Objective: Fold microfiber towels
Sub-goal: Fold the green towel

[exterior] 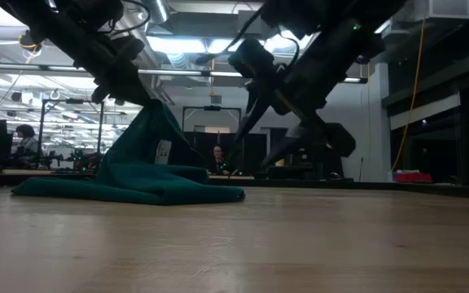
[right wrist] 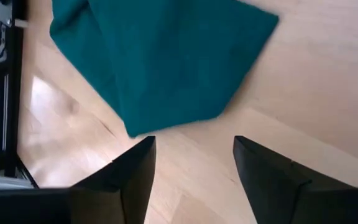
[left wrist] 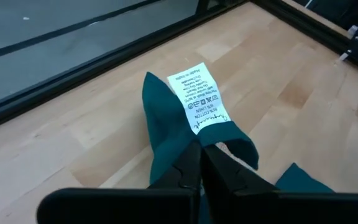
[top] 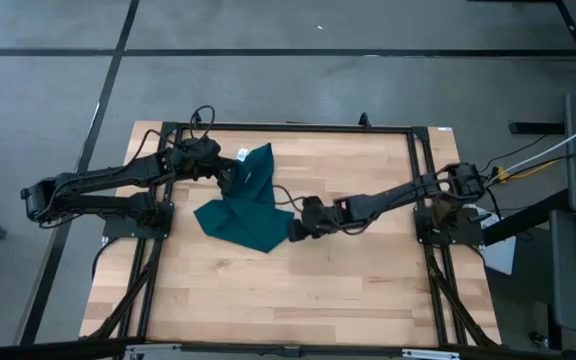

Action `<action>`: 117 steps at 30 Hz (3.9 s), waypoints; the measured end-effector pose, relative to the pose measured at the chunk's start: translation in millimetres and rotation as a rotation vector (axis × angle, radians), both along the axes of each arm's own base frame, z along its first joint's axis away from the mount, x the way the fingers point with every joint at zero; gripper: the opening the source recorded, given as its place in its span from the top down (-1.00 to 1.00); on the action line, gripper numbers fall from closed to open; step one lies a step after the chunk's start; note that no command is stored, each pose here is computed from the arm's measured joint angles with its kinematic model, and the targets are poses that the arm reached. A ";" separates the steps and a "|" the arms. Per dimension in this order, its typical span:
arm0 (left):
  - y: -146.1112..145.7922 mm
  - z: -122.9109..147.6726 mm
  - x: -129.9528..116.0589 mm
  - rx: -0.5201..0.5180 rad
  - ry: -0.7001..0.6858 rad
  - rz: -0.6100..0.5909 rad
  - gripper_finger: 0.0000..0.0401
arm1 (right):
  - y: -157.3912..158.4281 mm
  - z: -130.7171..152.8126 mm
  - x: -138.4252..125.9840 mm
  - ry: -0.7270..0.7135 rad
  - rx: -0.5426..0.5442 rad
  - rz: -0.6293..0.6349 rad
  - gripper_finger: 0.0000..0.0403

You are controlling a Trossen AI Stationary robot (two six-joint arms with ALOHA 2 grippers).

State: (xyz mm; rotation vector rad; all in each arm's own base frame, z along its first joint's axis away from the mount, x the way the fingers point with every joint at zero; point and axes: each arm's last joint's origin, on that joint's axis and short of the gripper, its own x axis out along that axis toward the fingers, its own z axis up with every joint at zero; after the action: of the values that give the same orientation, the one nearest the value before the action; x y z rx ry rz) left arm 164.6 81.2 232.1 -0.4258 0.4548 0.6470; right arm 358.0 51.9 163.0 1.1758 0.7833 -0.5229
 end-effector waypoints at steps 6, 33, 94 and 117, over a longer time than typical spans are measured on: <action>0.7 2.7 1.4 0.022 -0.024 -0.006 0.99 | -9.9 -4.8 4.1 0.085 0.042 0.057 -0.05; 17.3 0.7 -11.4 0.009 0.009 0.052 0.99 | -19.8 -31.8 46.0 0.175 -0.027 0.163 0.57; 35.8 -3.6 -58.8 -0.141 0.149 -0.136 0.74 | 73.1 149.8 -98.5 -0.173 -0.598 -0.416 0.37; 27.6 -40.7 129.6 -0.238 0.330 -0.527 0.58 | 90.0 192.3 -152.3 -0.388 -0.681 -0.335 0.32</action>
State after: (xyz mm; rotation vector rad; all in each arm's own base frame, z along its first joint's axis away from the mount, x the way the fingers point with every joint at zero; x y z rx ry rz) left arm 294.3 108.9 191.4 -0.4012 0.9265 0.1466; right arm 205.7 141.9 355.4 0.7278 0.0448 -0.7357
